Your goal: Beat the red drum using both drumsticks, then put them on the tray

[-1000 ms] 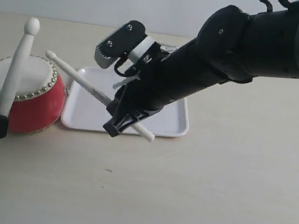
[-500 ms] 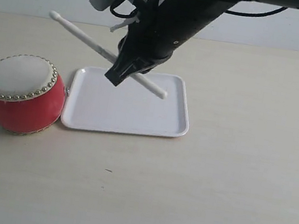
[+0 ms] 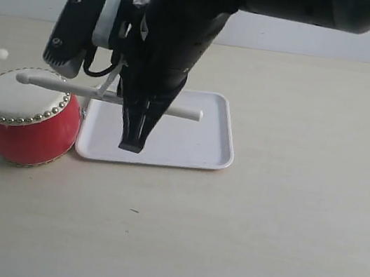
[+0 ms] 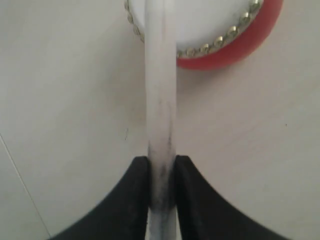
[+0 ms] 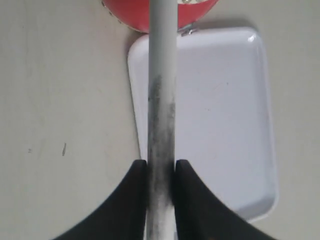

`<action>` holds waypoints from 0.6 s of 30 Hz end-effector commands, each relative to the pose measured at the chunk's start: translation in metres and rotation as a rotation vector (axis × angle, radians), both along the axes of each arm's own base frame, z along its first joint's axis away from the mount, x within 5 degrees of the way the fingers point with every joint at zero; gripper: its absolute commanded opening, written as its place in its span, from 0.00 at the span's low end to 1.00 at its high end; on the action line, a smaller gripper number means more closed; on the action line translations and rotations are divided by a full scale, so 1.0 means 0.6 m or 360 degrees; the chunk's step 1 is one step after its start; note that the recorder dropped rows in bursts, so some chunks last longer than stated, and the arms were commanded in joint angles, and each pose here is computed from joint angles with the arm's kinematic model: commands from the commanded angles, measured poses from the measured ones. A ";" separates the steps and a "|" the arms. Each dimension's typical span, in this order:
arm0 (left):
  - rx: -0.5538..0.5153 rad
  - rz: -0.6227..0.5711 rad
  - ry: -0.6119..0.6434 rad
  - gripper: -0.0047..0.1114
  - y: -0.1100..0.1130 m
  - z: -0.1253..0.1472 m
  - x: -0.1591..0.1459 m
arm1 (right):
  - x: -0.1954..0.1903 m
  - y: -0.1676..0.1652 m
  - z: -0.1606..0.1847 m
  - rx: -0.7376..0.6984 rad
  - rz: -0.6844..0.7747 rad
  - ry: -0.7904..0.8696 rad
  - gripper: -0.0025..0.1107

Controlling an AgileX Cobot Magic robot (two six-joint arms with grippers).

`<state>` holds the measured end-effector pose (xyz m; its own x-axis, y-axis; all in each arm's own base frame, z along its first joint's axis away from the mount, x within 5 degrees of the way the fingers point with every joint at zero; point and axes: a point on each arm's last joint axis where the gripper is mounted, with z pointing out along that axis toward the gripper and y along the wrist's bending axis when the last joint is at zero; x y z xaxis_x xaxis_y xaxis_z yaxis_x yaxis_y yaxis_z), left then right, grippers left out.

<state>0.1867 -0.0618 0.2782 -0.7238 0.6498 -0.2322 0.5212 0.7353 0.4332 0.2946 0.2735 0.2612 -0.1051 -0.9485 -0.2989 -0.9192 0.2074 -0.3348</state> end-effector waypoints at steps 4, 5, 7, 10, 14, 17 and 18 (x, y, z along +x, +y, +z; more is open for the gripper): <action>-0.0031 0.0025 -0.0038 0.04 -0.014 -0.016 0.025 | 0.004 0.010 0.002 -0.0141 0.0026 -0.0217 0.02; -0.0038 0.0027 -0.0045 0.04 -0.014 -0.016 0.026 | 0.007 0.009 0.001 -0.0161 0.0006 -0.0244 0.02; -0.0060 0.0055 -0.0058 0.04 -0.015 -0.015 0.026 | 0.013 0.006 -0.001 -0.0173 -0.0066 -0.0279 0.02; -0.0079 0.0091 -0.0065 0.04 -0.015 -0.015 0.026 | 0.015 0.007 0.000 -0.0126 -0.0131 -0.0285 0.02; -0.0106 0.0120 -0.0082 0.04 -0.016 -0.015 0.027 | 0.016 0.009 0.000 -0.0090 -0.0161 -0.0287 0.02; -0.0103 0.0123 -0.0078 0.04 -0.015 -0.015 0.027 | 0.017 0.011 -0.006 -0.0095 -0.0165 -0.0277 0.02; -0.0098 0.0126 -0.0073 0.04 -0.015 -0.015 0.026 | 0.018 0.012 -0.010 -0.0099 -0.0163 -0.0274 0.02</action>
